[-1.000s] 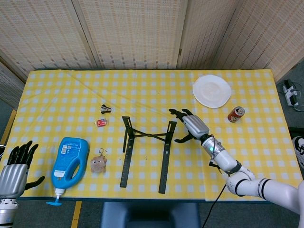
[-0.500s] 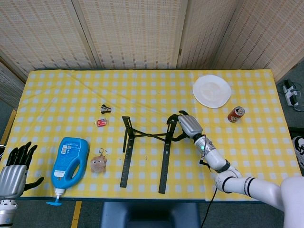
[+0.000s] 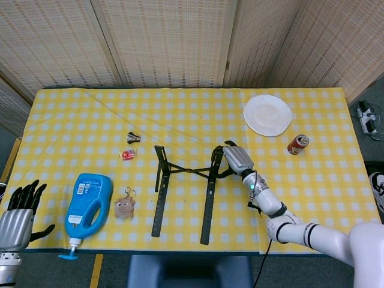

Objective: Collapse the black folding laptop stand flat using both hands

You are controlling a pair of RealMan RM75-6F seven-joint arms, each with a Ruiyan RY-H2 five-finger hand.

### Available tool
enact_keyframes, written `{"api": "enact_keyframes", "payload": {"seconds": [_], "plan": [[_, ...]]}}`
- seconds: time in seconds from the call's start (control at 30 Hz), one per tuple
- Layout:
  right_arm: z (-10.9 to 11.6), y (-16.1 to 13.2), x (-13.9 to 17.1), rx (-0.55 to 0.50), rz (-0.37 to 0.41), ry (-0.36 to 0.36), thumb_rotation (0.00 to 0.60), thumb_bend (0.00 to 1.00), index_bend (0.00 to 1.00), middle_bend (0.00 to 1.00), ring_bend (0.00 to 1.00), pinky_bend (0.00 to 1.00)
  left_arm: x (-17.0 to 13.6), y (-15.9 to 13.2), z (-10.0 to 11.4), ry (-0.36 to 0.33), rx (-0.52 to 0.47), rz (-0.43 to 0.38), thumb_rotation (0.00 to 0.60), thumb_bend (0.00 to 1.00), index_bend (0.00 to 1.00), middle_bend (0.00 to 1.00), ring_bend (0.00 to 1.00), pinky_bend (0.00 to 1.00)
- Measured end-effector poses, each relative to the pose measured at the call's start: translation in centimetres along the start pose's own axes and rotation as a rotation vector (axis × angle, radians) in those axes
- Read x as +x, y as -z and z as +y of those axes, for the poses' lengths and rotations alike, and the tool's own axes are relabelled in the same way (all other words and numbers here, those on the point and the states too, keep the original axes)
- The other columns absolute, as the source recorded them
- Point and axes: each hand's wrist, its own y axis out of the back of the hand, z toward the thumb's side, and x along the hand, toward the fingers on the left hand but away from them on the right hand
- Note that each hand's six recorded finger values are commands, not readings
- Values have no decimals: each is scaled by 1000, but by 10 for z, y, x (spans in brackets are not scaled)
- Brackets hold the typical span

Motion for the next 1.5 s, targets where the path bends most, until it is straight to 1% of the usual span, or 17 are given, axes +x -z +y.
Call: {"api": "enact_keyframes", "payload": {"seconds": [0.1, 0.23, 0.33, 0.57, 0.77, 0.87, 0.97, 1.0, 1.07, 1.23, 1.27, 1.33, 1.5], "plan": [[-1, 0, 0, 5, -1, 2, 600, 228, 571, 412, 392, 112, 0, 0, 0, 0, -1, 1, 600, 90, 0, 6, 56, 0], [-1, -1, 0, 7, -4, 6, 600, 279, 636, 438, 410, 116, 0, 1, -1, 0, -2, 0, 600, 90, 0, 5, 56, 0], [0, -1, 1, 8, -6, 11, 600, 308, 666, 449, 418, 116, 0, 0, -1, 0, -3, -1, 600, 90, 0, 5, 55, 0], [0, 0, 1, 15, -15, 8, 600, 329, 695, 464, 428, 116, 0, 0, -3, 5, -4, -2, 600, 90, 0, 6, 55, 0], [1, 1, 0, 23, -20, 8, 600, 435, 705, 479, 443, 116, 1, -1, -4, 8, -4, -4, 600, 90, 0, 5, 55, 0], [1, 1, -1, 26, -21, 8, 600, 462, 708, 482, 446, 117, 1, -1, -5, 10, -4, -3, 600, 90, 0, 5, 55, 0], [0, 0, -2, 29, -20, 1, 600, 463, 704, 477, 446, 117, 1, 0, -4, 9, -4, -2, 600, 89, 0, 6, 55, 0], [0, 0, -2, 30, -20, -4, 600, 462, 677, 467, 440, 117, 1, 0, -4, 8, -4, -1, 600, 89, 0, 6, 55, 0], [1, 1, -1, 33, -19, -17, 600, 463, 563, 427, 415, 116, 2, -1, -4, 7, -2, -5, 600, 89, 0, 5, 55, 0], [9, 0, 6, 35, -8, -46, 600, 462, 141, 260, 309, 106, 10, -7, 1, -2, 9, -40, 600, 90, 0, 6, 55, 0], [12, 0, 9, 36, -4, -52, 600, 462, 83, 235, 292, 105, 12, -9, 2, -4, 8, -50, 600, 90, 0, 6, 55, 0], [16, -2, 13, 37, 4, -58, 600, 462, 16, 201, 269, 105, 18, -14, 5, -6, 1, -75, 600, 89, 0, 5, 55, 0], [27, -8, 28, 24, 32, -60, 600, 462, 0, 181, 254, 105, 35, -27, 9, -1, -41, -132, 600, 91, 0, 5, 56, 0]]}}
